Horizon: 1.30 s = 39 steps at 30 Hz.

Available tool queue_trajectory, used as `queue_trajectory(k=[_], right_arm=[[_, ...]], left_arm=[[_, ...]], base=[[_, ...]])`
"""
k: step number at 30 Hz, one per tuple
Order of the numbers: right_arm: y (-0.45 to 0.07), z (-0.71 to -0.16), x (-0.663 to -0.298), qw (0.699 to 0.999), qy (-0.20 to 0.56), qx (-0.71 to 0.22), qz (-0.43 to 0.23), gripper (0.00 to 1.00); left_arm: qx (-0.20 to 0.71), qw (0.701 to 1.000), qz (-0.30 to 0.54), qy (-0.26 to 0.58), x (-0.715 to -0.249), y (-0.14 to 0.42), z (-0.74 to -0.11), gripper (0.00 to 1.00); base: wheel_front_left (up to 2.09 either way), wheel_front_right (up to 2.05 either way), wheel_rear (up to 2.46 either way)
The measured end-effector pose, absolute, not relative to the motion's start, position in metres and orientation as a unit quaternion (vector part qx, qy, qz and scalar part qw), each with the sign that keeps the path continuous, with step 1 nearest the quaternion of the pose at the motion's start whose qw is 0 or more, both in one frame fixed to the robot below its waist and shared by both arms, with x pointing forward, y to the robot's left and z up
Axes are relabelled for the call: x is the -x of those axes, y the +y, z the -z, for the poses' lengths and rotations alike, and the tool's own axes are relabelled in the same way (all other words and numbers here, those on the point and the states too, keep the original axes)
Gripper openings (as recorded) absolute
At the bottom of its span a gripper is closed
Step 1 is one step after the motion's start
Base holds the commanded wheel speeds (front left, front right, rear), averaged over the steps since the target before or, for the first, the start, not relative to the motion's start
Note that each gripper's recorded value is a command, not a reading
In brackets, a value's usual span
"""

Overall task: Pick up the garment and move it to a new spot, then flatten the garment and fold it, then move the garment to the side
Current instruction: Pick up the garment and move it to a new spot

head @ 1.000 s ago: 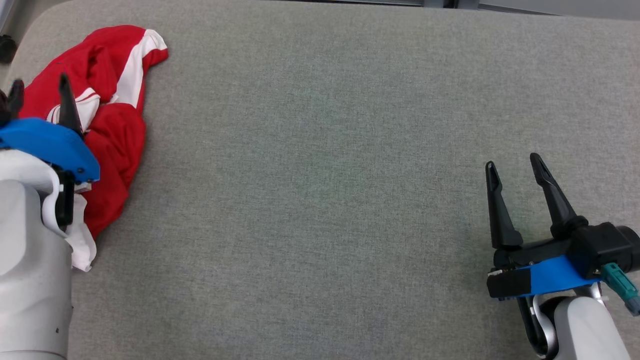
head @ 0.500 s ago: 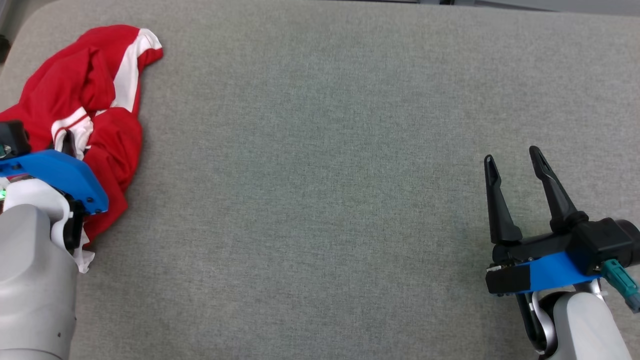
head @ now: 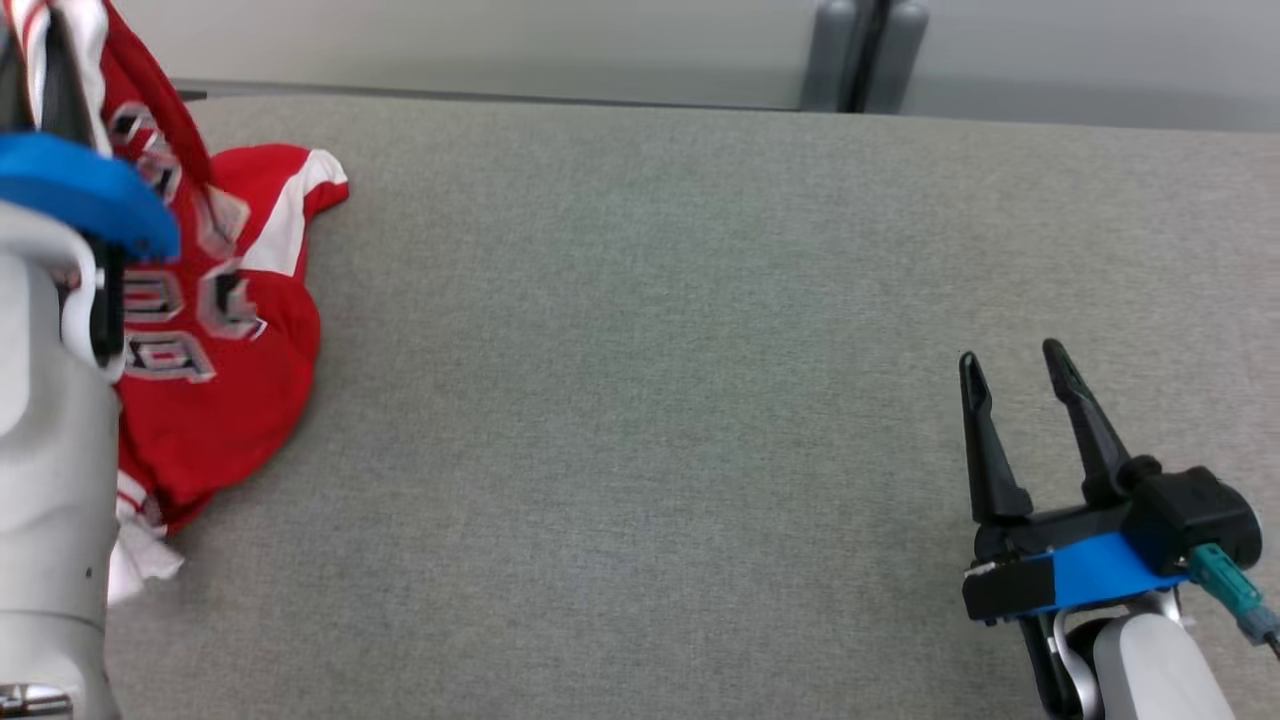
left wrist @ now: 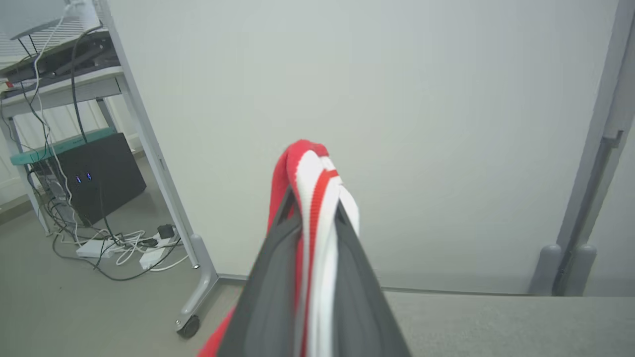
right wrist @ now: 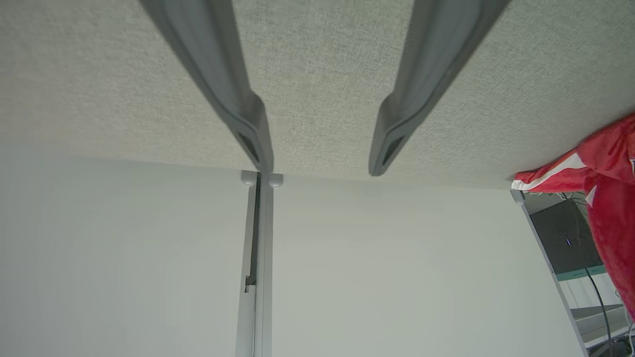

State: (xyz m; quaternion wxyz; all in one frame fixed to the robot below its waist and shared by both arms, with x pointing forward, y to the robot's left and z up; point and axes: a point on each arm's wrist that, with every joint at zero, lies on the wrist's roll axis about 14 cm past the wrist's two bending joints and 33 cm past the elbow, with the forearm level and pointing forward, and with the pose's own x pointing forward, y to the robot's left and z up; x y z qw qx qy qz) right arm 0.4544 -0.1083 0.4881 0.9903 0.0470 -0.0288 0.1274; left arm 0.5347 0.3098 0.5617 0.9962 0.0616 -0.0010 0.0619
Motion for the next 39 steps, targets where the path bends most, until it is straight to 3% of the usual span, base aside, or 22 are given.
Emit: queue_trajectory(k=[11,20,29,39], right_arm=[[-0.157,-0.495,-0.422,0.996,-0.031,-0.059,-0.062,1.0],[-0.207,-0.508,-0.403,0.996,-0.047,-0.071,0.009,1.0],[-0.232,-0.514,-0.389,0.995,-0.055,-0.066,0.046,1.0],[-0.214,-0.511,-0.397,0.996,-0.052,-0.066,0.02,1.0]], left_arm=[[-0.067,0.965,0.126,-0.222,-0.561,0.142,-0.722,0.0],[0.003,0.922,0.282,-0.264,-0.551,-0.001,-0.75,0.0],[0.047,0.925,0.35,-0.137,-0.529,-0.058,-0.645,0.0],[0.077,0.942,0.323,0.053,-0.464,-0.028,-0.483,0.0]], base=[[0.0,0.0,0.0],[0.0,0.0,0.0],[0.0,0.0,0.0],[0.0,0.0,0.0]])
